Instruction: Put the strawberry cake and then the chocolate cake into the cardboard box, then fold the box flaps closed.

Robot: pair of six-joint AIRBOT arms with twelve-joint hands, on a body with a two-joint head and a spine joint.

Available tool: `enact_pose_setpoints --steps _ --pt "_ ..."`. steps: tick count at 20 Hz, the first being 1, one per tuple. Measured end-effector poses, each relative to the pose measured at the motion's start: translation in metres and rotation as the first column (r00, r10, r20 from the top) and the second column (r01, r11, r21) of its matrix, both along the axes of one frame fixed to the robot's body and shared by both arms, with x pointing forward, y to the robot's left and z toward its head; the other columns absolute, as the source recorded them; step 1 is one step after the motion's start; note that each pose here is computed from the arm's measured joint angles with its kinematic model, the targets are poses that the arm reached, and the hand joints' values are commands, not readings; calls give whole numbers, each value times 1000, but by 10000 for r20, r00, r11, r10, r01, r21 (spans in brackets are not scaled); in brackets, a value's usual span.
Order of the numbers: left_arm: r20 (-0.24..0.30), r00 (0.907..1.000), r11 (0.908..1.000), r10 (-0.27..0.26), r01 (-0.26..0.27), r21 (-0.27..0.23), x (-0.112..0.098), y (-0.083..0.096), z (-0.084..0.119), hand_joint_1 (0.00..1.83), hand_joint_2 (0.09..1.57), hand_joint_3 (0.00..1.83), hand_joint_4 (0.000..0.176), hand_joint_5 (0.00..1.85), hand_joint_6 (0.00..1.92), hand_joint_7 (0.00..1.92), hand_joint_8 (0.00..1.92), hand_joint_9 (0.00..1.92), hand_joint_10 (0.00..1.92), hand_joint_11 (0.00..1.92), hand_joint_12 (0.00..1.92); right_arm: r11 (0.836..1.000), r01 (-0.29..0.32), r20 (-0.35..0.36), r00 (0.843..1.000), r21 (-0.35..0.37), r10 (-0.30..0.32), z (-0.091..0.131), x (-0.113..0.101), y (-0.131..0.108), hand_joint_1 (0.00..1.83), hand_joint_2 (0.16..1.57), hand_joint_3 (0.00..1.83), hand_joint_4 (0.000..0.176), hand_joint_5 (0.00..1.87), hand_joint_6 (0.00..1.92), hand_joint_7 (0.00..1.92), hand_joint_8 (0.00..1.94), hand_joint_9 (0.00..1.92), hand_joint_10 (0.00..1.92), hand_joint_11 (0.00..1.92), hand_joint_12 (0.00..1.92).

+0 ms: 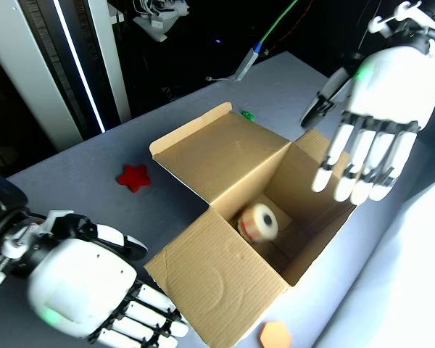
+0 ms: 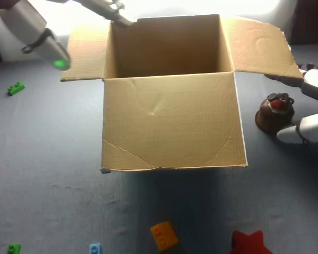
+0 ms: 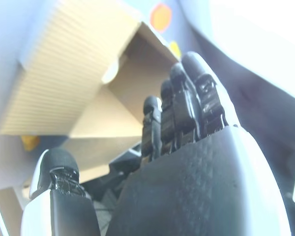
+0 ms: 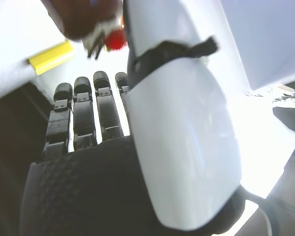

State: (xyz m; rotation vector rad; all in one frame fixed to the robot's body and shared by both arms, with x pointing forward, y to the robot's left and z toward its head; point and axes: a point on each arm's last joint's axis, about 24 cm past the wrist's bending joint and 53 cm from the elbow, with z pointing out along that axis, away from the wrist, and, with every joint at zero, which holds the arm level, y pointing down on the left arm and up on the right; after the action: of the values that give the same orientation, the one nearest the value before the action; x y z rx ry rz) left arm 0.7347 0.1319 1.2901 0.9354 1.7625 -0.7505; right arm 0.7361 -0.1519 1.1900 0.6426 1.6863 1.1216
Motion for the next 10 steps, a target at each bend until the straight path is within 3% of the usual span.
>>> enact_pose_setpoints --steps 5,6,8,10 --pt "-540 9969 9984 569 -572 -33 -5 41 -13 313 1013 1 77 162 0 174 0 245 0 0 1034 9999 156 106 9998 -46 -156 -8 13 5 1153 1030 0 9 0 0 5 0 1 0 0 0" --pt "-675 9952 9974 709 -716 -83 -6 49 -15 291 1029 8 74 140 0 165 0 236 0 0 1031 9998 185 111 9998 -58 -184 -11 16 6 1138 1027 0 0 3 1 28 9 18 7 0 0" --pt "-875 9918 9955 929 -940 -87 -8 63 -20 280 1040 10 72 145 4 161 2 243 4 0 1034 9999 148 106 9998 -80 -147 -13 17 10 1138 1027 0 0 8 3 30 7 19 7 0 0" --pt "-1075 9879 9936 1115 -1125 -36 -11 77 -26 324 1030 3 77 173 14 177 7 249 6 0 1029 9999 144 79 9999 -85 -143 -15 17 11 1169 993 0 13 39 15 81 24 45 17 0 0"
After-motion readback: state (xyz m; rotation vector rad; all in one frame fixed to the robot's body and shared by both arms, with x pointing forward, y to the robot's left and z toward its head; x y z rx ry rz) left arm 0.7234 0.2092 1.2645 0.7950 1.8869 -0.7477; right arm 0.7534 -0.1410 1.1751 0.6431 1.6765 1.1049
